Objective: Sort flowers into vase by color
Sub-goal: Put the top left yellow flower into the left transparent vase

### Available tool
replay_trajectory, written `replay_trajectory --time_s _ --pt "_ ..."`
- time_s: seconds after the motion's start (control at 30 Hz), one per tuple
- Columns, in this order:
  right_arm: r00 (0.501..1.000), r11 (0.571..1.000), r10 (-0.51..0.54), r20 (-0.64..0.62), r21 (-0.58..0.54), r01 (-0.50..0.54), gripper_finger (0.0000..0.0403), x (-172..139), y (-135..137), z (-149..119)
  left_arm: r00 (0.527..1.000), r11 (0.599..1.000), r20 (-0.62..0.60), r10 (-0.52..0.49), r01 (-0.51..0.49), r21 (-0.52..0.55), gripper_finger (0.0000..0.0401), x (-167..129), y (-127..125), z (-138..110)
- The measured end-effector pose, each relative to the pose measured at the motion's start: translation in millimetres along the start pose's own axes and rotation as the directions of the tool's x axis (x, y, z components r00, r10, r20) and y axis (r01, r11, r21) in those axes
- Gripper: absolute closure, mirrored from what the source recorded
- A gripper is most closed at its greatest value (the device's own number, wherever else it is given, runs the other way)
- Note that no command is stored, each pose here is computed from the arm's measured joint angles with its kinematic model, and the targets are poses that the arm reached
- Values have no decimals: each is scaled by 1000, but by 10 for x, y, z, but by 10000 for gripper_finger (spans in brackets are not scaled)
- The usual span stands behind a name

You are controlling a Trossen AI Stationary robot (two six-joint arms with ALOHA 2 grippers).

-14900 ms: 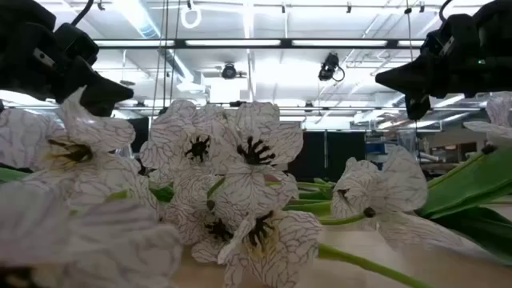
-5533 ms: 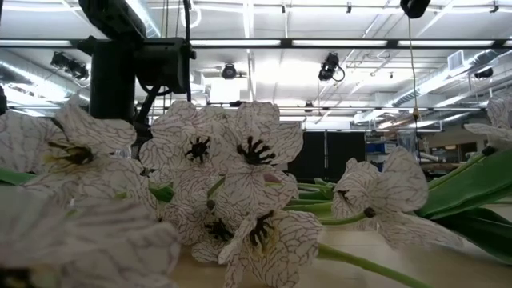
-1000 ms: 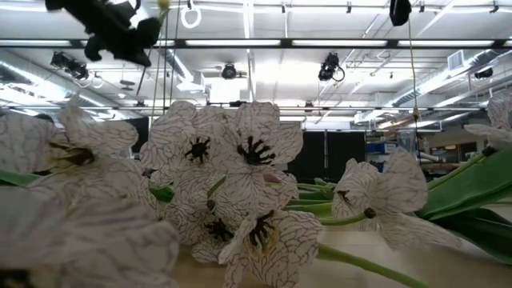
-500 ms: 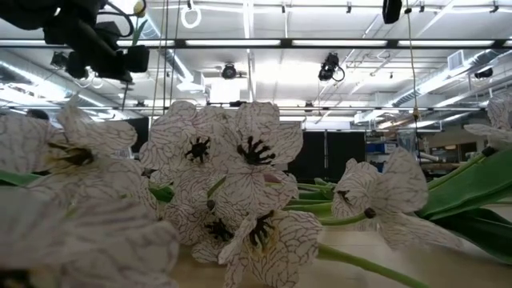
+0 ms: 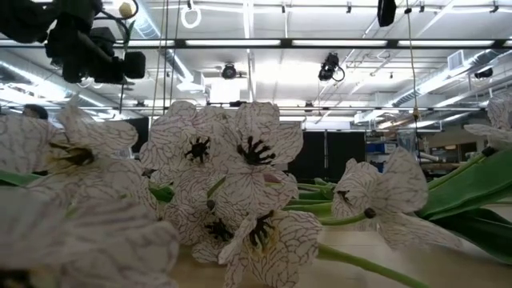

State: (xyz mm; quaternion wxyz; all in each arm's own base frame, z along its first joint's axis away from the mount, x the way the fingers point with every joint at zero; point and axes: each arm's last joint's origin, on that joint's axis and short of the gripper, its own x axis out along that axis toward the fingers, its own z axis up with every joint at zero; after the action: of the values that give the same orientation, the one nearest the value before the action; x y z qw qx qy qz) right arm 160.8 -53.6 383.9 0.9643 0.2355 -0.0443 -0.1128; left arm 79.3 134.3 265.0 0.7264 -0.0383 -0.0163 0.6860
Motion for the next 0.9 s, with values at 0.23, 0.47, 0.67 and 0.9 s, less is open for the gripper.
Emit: replay_trajectory --time_s 0.23,0.47,0.67,0.9 --pt "1000 999 1 1 -38 -1 373 14 -2 -1 1000 999 -19 11 -10 31 400 15 -2 -55" --pt "1000 998 2 1 -71 -2 373 14 -1 -1 999 999 -17 36 -36 -3 400 48 -16 -67" --pt "1000 997 4 5 -79 -4 373 14 1 3 996 996 -7 85 -85 -22 400 97 -51 -86" --pt "999 995 24 24 -101 -21 373 14 16 24 993 993 -9 116 -116 -14 400 112 -68 -104"
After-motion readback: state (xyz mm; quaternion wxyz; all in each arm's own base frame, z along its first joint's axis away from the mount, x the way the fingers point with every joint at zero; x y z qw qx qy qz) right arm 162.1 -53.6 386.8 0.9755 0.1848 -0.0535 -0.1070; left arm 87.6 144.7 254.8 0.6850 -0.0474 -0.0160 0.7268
